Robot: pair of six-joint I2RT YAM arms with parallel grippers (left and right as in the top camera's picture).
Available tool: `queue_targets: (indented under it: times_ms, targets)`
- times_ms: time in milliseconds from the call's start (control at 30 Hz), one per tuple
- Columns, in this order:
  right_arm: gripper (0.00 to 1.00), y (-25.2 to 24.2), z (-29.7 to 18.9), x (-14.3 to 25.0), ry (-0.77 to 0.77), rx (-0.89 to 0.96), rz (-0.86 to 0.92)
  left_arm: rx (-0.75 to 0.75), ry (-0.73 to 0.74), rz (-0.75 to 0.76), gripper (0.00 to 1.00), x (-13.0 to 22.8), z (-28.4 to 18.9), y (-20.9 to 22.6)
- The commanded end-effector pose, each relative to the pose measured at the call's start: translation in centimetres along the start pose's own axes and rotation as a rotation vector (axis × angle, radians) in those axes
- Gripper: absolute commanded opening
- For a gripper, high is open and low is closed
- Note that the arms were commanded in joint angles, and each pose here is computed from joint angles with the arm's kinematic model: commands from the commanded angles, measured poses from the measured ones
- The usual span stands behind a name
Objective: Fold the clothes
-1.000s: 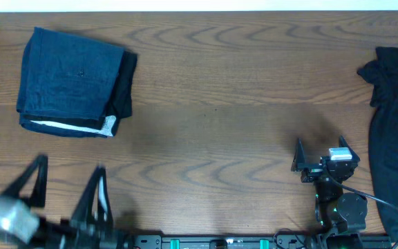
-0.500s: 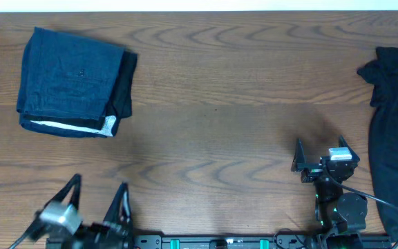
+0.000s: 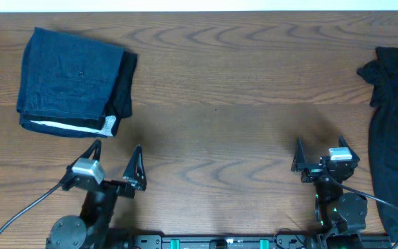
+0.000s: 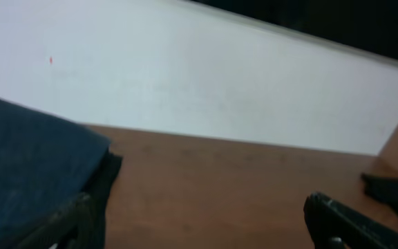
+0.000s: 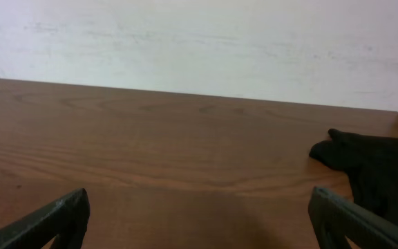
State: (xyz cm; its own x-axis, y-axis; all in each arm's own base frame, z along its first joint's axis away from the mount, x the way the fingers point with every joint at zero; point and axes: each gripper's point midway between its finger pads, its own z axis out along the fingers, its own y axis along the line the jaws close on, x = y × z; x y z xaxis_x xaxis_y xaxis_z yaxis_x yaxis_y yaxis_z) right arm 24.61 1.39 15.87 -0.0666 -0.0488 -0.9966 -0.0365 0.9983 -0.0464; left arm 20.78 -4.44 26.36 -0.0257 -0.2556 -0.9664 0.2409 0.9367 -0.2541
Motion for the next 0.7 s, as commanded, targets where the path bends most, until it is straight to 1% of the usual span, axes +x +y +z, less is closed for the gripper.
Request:
queue_targets:
  times_ms: [0, 133, 233, 533, 667]
  targets:
    - [0.99, 0.0, 0.0, 0.0, -0.001, 0.0, -0.016, -0.027, -0.035, 0.024, 0.98, 1.3, 1.0, 1.1]
    - [0.99, 0.0, 0.0, 0.0, -0.001, 0.001, -0.016, -0.077, -0.124, 0.031, 0.98, 1.7, 1.9, 2.7]
    - [0.99, 0.0, 0.0, 0.0, -0.001, 0.0, -0.016, -0.113, -0.145, 0.03, 0.98, 2.6, 2.2, 3.7]
    - [0.99, 0.0, 0.0, 0.0, -0.001, 0.001, -0.016, -0.172, -0.089, 0.023, 0.98, 5.8, 2.7, 5.4]
    - [0.99, 0.0, 0.0, 0.0, -0.001, 0.001, -0.016, -0.227, -0.032, 0.019, 0.98, 7.3, 2.6, 6.5]
